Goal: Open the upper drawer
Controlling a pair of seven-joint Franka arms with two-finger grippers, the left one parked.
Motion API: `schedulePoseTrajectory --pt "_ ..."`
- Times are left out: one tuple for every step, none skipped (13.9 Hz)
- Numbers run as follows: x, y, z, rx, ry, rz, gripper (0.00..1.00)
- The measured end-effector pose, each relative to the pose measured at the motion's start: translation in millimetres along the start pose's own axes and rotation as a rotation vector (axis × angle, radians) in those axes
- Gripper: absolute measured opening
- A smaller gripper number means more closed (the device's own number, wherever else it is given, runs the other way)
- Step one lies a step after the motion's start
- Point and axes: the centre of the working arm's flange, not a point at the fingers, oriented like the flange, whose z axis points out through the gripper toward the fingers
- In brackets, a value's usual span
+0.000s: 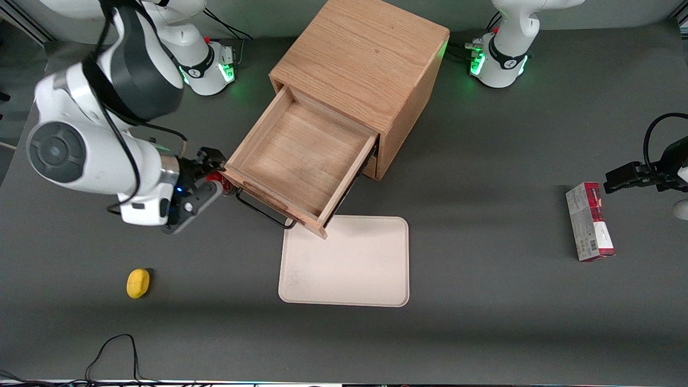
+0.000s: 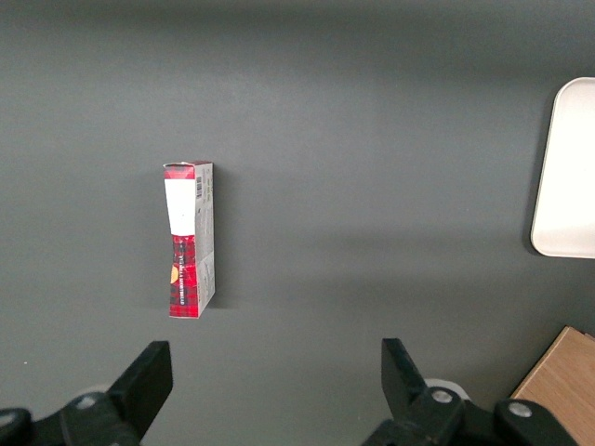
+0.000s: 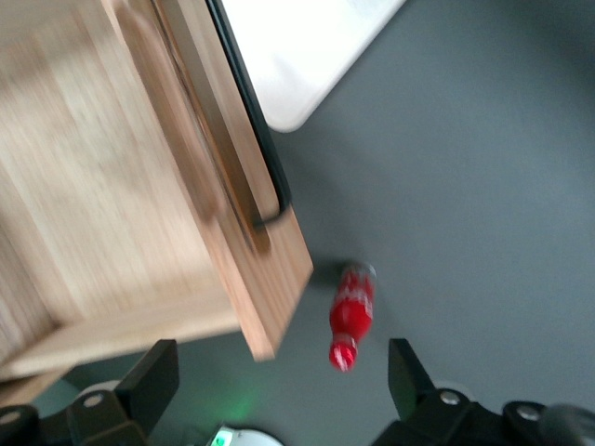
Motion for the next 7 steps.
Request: schedulePoseTrajectory --pt "-21 10 -2 0.003 -0.005 0.033 1.00" --pt "-42 21 -4 0.009 -0.009 0.072 1.00" --pt "-62 31 -3 0.017 -0.014 0.128 1.00" --pt "-79 40 -2 0.021 -0.019 0.193 1.00" --pt "-92 49 -1 0.016 -0.021 0.242 1.00" --pt "-102 58 0 0.008 -0.023 0.278 1.00" --pt "-110 68 -1 0.004 -0.016 0.311 1.00"
